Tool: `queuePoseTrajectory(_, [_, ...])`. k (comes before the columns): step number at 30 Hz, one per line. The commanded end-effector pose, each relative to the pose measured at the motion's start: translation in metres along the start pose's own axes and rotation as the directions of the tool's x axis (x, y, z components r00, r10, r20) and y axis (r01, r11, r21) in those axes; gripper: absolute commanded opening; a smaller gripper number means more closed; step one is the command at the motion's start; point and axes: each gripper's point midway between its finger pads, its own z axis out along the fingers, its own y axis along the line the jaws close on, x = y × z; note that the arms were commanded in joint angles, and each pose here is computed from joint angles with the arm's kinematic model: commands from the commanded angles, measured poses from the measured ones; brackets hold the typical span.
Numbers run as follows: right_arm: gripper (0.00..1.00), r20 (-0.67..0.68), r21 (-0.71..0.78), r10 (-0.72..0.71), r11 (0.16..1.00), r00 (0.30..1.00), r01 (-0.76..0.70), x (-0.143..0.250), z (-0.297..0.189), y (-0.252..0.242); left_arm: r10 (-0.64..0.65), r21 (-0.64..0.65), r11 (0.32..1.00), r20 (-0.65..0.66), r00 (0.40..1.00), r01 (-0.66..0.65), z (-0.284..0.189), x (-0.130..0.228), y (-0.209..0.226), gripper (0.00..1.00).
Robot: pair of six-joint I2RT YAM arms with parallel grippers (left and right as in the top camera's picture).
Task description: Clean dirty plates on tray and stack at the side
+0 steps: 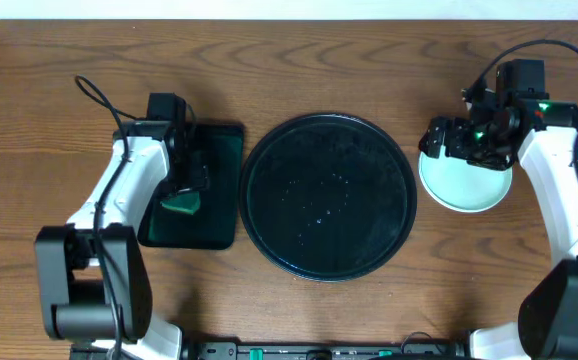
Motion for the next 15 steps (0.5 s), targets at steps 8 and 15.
queuePoseTrajectory(8, [0.99,0.285,-0.033,-0.24,0.965,0.928,0.26,0.011,-0.113,0.055,-0.17,0.148,0.981,0.379,0.91,0.121,-0.138,-0.03,0.004,0.76])
queuePoseTrajectory(15, [0.99,0.384,-0.093,-0.242,0.95,0.891,0.298,0.056,-0.172,0.076,-0.171,0.151,0.981,0.386,0.906,0.121,-0.142,-0.029,0.004,0.77])
